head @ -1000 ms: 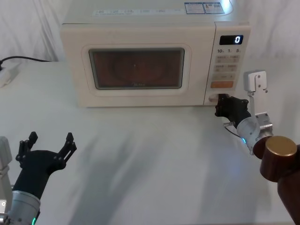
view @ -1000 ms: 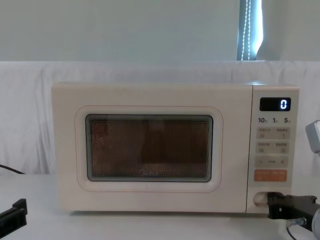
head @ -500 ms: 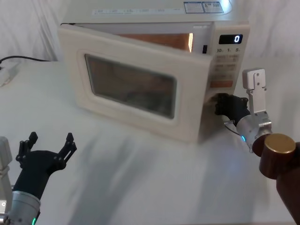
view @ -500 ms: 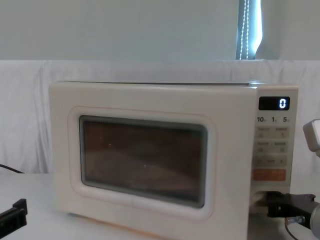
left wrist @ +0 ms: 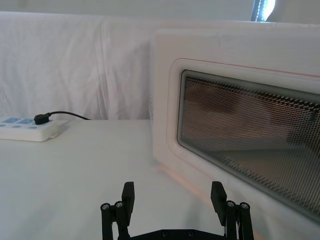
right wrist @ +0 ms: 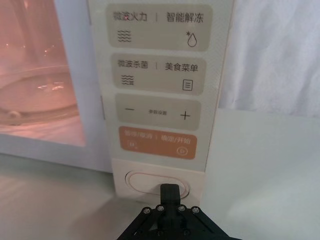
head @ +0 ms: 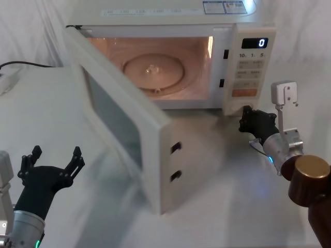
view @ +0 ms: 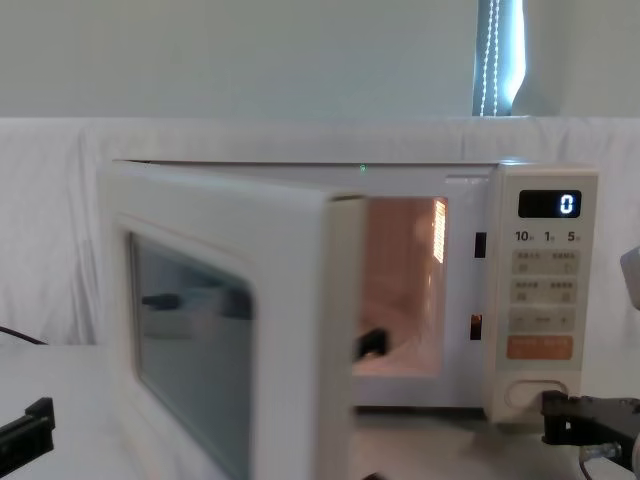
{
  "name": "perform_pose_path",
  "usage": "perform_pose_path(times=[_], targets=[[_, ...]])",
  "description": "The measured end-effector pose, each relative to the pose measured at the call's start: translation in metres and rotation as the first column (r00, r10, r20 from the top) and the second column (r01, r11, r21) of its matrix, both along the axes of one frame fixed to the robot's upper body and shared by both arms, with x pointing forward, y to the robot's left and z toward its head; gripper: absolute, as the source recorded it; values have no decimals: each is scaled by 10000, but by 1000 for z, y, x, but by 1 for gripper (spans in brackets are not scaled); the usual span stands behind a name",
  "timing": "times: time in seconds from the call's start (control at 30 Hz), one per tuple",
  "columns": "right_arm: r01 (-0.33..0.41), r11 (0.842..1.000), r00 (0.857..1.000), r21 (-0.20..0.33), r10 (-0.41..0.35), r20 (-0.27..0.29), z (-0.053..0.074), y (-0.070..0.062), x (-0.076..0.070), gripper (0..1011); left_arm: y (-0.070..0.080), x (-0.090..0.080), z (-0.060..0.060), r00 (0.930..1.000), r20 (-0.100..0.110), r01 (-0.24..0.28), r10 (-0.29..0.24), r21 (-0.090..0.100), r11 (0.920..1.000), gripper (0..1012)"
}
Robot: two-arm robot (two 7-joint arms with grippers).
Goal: Press the button to open the microwave door with one hand; close the microwave door with the other hand.
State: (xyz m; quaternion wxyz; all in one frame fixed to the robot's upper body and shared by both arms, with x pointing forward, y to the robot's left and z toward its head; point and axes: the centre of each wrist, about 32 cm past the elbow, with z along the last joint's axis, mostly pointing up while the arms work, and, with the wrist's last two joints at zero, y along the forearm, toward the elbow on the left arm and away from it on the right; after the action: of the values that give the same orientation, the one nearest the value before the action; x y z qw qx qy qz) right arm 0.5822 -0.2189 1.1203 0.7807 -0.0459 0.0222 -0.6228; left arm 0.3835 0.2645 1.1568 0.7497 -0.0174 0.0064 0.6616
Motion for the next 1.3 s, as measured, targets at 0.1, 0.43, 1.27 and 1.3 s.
perform_pose_path(times=[0.1,0.43,1.27,1.3], targets=[[-7,10000,10000,-58,7,58,2,1,-7,0,0,0,0,10000,0,-1,1,0,10000,1001],[173,9997,9996,-182,-169,232,11,2,-37,0,0,0,0,10000,0,-1,1,1,10000,1001],[-52,10000,9951,-47,56,987,10,13,-112,0,0,0,0,10000,0,-1,1,0,10000,1001],[-46,10000,9950,-35,50,999,9,13,-112,0,0,0,0,10000,0,0,0,1,10000,1001]])
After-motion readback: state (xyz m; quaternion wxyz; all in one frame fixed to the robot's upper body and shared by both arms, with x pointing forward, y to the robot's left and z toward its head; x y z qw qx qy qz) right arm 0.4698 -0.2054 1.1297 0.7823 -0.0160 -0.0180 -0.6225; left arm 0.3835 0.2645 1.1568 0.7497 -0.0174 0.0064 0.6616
